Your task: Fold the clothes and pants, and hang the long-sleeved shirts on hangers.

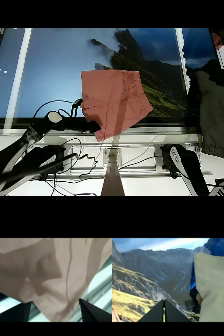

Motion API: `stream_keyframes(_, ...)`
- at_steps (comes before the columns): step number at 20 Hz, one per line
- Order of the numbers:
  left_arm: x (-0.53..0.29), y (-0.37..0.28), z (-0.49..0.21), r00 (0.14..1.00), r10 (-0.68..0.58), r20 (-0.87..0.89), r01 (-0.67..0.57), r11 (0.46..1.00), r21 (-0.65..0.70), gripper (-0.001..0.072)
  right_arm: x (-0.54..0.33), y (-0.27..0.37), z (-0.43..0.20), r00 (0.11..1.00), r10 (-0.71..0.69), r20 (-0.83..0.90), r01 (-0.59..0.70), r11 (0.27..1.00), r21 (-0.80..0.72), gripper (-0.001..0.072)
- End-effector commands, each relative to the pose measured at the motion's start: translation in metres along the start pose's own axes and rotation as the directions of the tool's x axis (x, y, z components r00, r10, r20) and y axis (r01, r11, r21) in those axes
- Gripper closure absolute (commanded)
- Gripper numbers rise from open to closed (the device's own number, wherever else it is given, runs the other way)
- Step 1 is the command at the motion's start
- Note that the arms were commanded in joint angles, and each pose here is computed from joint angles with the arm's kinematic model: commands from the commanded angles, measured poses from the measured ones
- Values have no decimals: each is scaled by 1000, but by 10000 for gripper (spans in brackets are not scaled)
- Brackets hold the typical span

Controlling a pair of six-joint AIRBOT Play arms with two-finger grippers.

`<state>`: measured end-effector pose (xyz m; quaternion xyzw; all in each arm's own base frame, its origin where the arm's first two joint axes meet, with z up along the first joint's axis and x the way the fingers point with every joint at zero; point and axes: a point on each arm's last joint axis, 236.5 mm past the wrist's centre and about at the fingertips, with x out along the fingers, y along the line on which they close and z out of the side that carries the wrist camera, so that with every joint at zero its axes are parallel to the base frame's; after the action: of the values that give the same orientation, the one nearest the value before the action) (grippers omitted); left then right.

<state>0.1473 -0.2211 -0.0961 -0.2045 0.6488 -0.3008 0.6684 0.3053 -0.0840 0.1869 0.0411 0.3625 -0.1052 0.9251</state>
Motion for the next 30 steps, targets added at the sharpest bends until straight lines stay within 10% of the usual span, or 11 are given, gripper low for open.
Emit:
stream_keyframes(1,-2,-7,25,996,-9,87,8,1000,15,23,0,0,0,1000,1,-2,-1,1000,0,694)
stream_keyframes(4,-7,-12,41,991,-9,130,5,999,35,130,5,0,-9,999,1,-32,-1,1000,0,694)
stream_keyframes(12,-7,-11,44,989,-2,145,-2,1000,28,133,89,40,-123,886,195,-421,-158,980,121,689)
stream_keyframes(14,-7,-11,44,989,-2,145,-2,1000,28,131,104,70,-147,809,330,-486,-249,942,226,309)
stream_keyframes(15,-7,-11,44,989,-2,145,-2,1000,28,131,109,78,-159,763,367,-531,-262,928,265,286)
stream_keyframes(20,-7,-11,44,989,-2,145,-2,1000,29,130,122,108,-219,488,513,-707,-336,857,390,283)
stream_keyframes(30,-7,-10,45,989,-1,146,-3,1000,29,130,149,158,-264,273,633,-724,-377,763,525,283)
